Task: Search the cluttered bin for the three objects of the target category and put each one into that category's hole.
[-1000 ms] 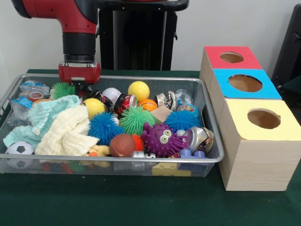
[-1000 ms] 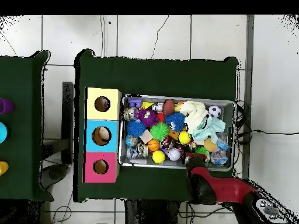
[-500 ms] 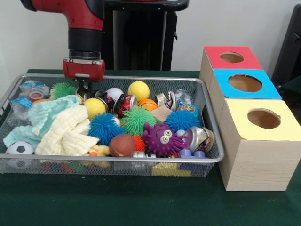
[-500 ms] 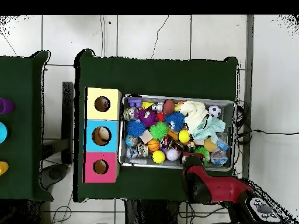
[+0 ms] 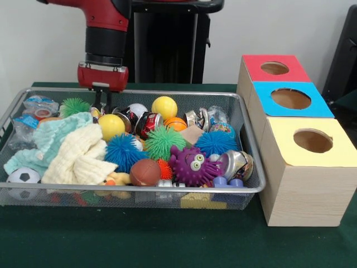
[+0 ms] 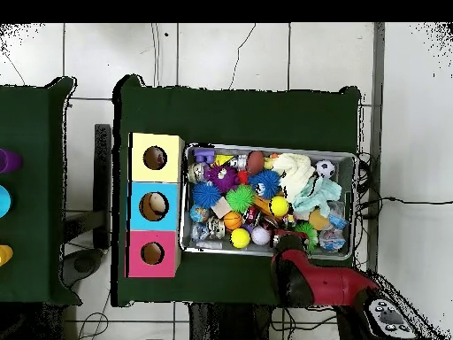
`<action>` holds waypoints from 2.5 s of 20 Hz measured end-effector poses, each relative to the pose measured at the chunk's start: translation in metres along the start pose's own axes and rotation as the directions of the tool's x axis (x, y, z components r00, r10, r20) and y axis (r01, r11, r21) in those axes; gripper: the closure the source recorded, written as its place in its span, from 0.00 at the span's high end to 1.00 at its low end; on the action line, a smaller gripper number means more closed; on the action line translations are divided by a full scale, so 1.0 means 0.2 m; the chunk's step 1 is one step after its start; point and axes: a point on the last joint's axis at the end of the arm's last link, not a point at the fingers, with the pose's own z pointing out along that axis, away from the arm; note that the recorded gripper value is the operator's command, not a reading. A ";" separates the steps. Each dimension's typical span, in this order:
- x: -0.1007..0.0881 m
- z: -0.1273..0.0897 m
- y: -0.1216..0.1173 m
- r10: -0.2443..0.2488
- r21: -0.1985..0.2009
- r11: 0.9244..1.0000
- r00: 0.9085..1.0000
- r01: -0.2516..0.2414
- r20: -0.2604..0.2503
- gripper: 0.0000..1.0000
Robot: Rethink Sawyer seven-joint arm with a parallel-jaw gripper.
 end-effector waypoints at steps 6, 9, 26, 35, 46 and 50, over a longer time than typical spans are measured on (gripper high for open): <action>-0.02 -0.04 0.03 0.003 0.016 1.000 1.000 -0.002 -0.020 0.00; -0.04 -0.09 0.08 0.010 0.030 1.000 0.999 -0.009 -0.036 0.00; -0.15 -0.27 0.28 0.061 0.085 0.995 0.997 -0.056 -0.047 0.00; -0.19 -0.32 0.35 0.107 0.101 0.990 0.994 -0.102 -0.038 0.00; -0.19 -0.38 0.44 0.143 0.120 0.983 0.989 -0.137 -0.047 0.00; -0.19 -0.42 0.53 0.135 0.123 0.984 0.989 -0.127 -0.059 0.00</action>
